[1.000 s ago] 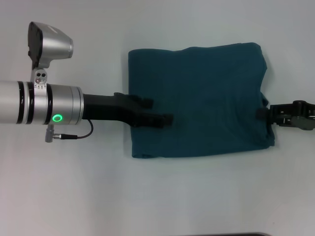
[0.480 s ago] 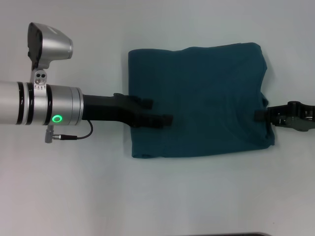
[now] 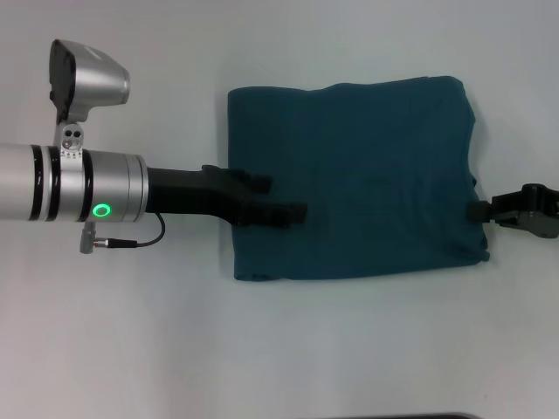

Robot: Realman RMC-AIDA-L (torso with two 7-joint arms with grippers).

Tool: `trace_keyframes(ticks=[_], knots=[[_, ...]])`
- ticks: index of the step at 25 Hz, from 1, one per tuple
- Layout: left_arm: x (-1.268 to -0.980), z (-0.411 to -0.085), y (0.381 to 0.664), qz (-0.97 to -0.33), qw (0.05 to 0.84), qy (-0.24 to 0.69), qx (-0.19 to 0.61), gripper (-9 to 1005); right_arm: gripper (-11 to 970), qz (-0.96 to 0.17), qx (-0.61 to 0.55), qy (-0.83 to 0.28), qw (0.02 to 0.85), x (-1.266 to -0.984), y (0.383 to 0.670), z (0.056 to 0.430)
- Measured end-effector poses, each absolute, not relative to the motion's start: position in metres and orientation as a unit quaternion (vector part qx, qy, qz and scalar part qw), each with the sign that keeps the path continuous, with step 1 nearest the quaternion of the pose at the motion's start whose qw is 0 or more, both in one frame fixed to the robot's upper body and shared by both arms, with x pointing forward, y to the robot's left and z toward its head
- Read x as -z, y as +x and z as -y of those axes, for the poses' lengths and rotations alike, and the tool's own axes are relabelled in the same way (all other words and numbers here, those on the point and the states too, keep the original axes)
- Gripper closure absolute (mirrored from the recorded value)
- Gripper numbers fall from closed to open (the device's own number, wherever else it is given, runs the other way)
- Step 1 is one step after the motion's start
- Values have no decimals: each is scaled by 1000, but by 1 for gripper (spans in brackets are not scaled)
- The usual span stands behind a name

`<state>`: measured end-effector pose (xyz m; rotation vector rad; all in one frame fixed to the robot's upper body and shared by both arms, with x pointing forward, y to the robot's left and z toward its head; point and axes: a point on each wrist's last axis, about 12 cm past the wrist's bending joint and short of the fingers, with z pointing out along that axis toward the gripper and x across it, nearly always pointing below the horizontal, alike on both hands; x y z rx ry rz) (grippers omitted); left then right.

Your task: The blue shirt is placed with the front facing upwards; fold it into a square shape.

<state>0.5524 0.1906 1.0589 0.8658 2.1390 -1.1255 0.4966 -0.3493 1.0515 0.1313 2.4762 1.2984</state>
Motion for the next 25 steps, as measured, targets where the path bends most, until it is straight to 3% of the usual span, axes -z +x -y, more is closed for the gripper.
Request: trace_keyframes(ticks=[20, 25], knots=[[-1059, -191, 554, -800, 286, 323, 417, 80, 946, -881, -443, 70, 152, -1047, 479, 367], [-1059, -191, 554, -800, 286, 323, 417, 80, 899, -882, -443, 63, 150, -1049, 482, 365]])
